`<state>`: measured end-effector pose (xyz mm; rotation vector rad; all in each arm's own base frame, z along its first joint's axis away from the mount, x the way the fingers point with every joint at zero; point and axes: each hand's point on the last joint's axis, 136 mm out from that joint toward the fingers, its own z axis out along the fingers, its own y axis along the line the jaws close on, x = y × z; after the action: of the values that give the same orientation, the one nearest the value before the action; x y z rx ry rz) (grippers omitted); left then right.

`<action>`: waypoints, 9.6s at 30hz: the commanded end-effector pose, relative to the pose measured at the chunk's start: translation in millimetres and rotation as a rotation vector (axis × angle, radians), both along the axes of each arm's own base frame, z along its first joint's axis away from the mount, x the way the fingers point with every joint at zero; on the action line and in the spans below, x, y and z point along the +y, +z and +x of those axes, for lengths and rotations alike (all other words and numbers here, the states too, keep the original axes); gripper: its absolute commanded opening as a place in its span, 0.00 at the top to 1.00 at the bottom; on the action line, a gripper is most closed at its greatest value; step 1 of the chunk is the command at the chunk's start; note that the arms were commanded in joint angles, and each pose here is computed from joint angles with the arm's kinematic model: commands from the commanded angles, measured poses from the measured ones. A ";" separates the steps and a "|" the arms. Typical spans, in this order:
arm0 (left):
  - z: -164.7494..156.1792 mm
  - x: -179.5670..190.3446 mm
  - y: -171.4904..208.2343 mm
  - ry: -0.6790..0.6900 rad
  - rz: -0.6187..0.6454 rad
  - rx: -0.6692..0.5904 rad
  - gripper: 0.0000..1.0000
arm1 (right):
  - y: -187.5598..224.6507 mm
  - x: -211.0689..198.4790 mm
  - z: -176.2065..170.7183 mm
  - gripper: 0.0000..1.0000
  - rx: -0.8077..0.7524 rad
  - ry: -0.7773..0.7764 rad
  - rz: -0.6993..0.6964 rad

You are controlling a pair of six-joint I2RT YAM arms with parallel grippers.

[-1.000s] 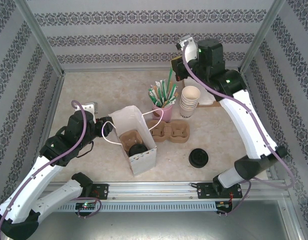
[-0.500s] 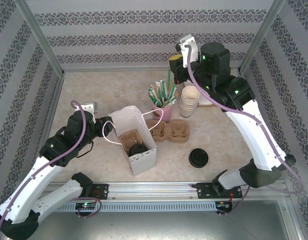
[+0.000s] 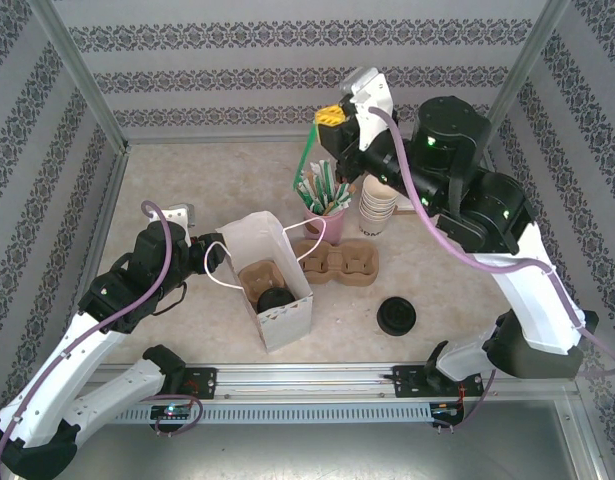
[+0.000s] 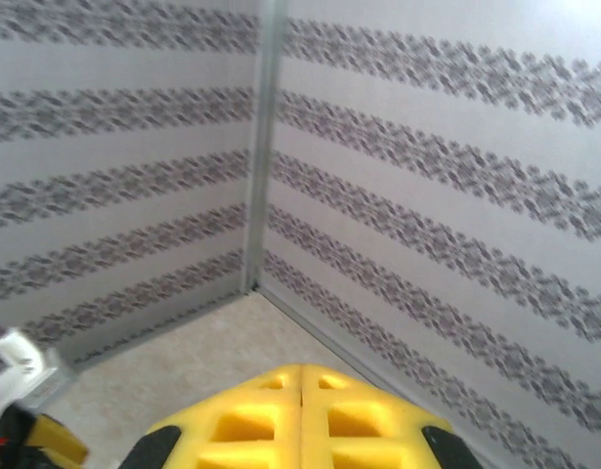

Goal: Pack the takeout coffee

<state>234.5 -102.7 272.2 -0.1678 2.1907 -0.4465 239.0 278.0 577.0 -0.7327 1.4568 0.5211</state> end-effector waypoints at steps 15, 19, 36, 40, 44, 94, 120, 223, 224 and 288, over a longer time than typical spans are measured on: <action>1.5 1.2 10.9 0.017 -0.034 -0.038 0.50 | -70.9 56.4 -37.3 1.00 0.048 0.089 -0.146; 1.1 1.5 8.7 0.019 -0.035 -0.032 0.50 | -129.3 80.9 -36.3 0.95 0.153 0.135 -0.182; 3.8 -2.9 5.5 0.005 -0.038 -0.028 0.50 | -99.7 -78.9 55.8 0.47 0.178 -0.369 0.056; 3.7 -4.0 5.9 -0.001 -0.039 -0.028 0.50 | -143.6 -170.9 107.2 0.48 0.369 -0.542 0.205; 3.3 -4.6 6.0 -0.005 -0.040 -0.025 0.50 | -209.9 -238.1 152.2 0.50 0.583 -0.644 0.281; -1.1 10.4 3.6 0.049 0.013 -0.003 0.50 | -489.8 -295.9 346.3 0.96 1.146 -0.863 0.040; 1.3 7.2 6.4 0.030 0.007 -0.034 0.49 | -140.6 -205.5 189.6 1.00 0.332 -0.684 0.036; -10.3 39.6 36.9 0.094 0.112 -0.157 0.33 | -227.5 110.6 -24.1 0.45 0.599 0.038 -0.228; -9.6 40.5 39.2 0.094 0.124 -0.164 0.32 | -223.6 108.6 -23.9 0.45 0.590 0.037 -0.214; 140.7 175.9 -160.0 0.473 0.422 -0.214 0.00 | -456.4 -319.3 110.2 0.08 0.368 -1.025 0.002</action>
<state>363.8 73.4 98.9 -0.4407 1.9913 0.2531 334.7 -42.7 98.7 0.2339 2.0422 -0.1623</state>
